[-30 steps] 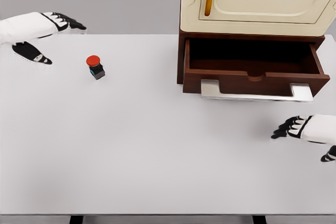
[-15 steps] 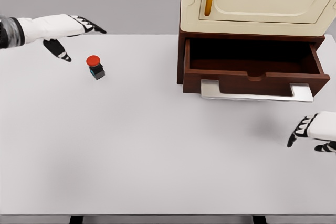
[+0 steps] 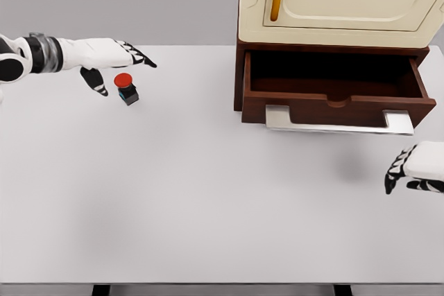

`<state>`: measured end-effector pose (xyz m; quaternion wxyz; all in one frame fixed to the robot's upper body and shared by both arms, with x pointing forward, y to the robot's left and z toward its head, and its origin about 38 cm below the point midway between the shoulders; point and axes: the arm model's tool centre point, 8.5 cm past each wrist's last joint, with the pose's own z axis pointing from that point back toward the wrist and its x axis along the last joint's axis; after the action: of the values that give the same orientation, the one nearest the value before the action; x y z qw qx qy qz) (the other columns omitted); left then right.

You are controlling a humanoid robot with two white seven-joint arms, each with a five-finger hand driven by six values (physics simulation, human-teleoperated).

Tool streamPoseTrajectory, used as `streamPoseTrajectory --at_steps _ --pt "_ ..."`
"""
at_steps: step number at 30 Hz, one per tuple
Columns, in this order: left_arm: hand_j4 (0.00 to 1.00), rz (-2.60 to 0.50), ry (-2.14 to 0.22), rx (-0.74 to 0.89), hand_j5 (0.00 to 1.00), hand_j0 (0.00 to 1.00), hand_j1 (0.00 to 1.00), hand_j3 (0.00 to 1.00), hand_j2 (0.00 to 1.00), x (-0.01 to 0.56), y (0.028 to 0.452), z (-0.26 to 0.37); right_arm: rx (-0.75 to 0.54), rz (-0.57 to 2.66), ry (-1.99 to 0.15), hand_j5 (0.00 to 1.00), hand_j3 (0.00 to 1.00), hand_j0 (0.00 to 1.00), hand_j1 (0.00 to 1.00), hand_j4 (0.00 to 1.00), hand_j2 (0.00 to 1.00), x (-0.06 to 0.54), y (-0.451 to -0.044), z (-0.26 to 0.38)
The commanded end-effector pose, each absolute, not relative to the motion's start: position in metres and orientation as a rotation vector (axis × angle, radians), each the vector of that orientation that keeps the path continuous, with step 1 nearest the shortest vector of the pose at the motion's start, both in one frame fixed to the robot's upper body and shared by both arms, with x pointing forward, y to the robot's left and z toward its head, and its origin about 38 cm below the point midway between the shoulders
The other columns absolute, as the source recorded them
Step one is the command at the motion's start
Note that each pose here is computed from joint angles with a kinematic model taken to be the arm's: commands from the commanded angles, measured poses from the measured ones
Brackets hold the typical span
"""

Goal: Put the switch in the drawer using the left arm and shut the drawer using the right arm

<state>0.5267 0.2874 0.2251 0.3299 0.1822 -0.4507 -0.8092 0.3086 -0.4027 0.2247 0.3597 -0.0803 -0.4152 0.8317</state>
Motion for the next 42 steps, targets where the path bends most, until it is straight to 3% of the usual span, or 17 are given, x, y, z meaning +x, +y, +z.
streamPoseTrajectory --at_steps 1,8,22,27,39,41,42 --pt "1.00 -2.110 -1.180 0.476 1.00 1.00 1.00 1.00 1.00 0.527 0.288 0.225 -0.143 2.142 -1.045 0.53 0.53 0.53 0.53 0.53 0.53 0.302 -0.400 0.209" --pt "0.99 -2.039 -1.102 0.461 0.99 0.99 0.99 0.99 0.99 0.533 0.313 0.207 -0.103 2.162 -1.033 0.53 0.53 0.53 0.53 0.53 0.53 0.301 -0.393 0.201" --pt "0.95 -2.099 -1.084 0.449 0.95 0.95 0.95 0.95 0.95 0.538 0.282 0.193 -0.060 2.198 -1.018 0.52 0.52 0.52 0.52 0.52 0.52 0.303 -0.383 0.194" --pt "0.84 -2.116 -1.062 0.462 0.84 0.84 0.84 0.84 0.84 0.538 0.282 0.192 -0.076 2.211 -1.033 0.52 0.52 0.52 0.52 0.52 0.52 0.309 -0.379 0.201" --pt "0.84 -2.108 -1.068 0.466 0.84 0.84 0.84 0.84 0.84 0.539 0.283 0.193 -0.076 2.212 -1.025 0.52 0.52 0.52 0.52 0.52 0.52 0.311 -0.380 0.201" --pt "0.84 -2.104 -1.064 0.464 0.84 0.84 0.84 0.84 0.84 0.539 0.284 0.192 -0.080 2.208 -1.019 0.48 0.48 0.48 0.48 0.48 0.48 0.312 -0.382 0.201" --pt "0.84 -2.104 -1.061 0.467 0.84 0.84 0.84 0.84 0.84 0.539 0.285 0.192 -0.084 2.207 -1.020 0.41 0.41 0.41 0.41 0.41 0.41 0.312 -0.383 0.201"
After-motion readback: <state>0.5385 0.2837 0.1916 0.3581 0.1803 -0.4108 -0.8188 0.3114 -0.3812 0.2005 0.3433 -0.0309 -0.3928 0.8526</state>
